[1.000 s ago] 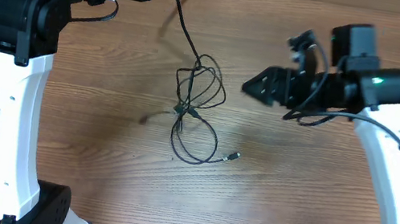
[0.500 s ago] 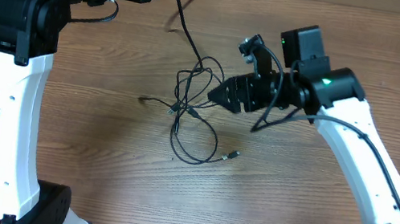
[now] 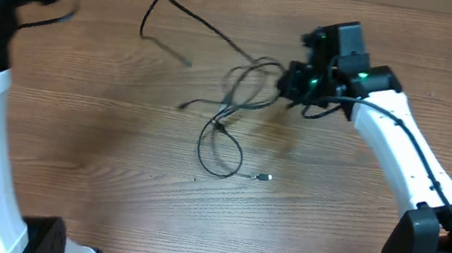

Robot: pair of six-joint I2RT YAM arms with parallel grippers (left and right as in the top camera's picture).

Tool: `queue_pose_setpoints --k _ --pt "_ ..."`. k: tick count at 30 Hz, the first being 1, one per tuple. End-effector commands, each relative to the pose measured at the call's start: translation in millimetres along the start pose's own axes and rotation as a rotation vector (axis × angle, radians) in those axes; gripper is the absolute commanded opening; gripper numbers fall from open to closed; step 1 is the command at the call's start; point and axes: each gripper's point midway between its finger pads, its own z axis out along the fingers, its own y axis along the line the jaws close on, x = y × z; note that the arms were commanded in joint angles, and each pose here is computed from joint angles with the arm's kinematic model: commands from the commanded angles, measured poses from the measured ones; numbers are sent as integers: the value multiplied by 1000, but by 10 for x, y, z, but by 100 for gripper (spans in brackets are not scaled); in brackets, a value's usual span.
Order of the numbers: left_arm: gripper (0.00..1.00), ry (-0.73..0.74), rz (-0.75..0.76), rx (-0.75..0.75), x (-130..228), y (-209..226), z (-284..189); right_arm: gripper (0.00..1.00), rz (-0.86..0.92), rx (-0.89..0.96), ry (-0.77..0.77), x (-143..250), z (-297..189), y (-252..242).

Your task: Untangle cables

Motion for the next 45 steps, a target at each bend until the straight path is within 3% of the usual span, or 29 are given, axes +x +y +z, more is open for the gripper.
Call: queue_pose_setpoints --k 1,8,12,21,26,34,40,45 --pt "4 -126 69 -11 -184 -215 -526 4 235 231 -96 -186 -168 -665" --pt "4 -286 51 -147 -471 50 -1070 4 467 506 -56 6 -653 -1777" --pt "4 -316 32 -187 -537 186 -1180 4 549 517 -46 54 -844 -2118" --pt "4 -377 22 -209 -688 254 -1282 4 556 468 -34 56 -908 -2222" --pt "4 -384 -20 -295 -737 590 -1255 4 540 452 -27 50 -864 -2144" --pt "4 -329 -194 -589 -617 1706 -1203 16 523 381 -14 27 -780 -1973" --pt "4 -298 -343 -1031 -351 2803 -1503 44 518 378 -9 33 -767 -1947" --pt "4 -218 -440 -1326 -12 3418 -1756 54 519 378 -8 38 -767 -1947"
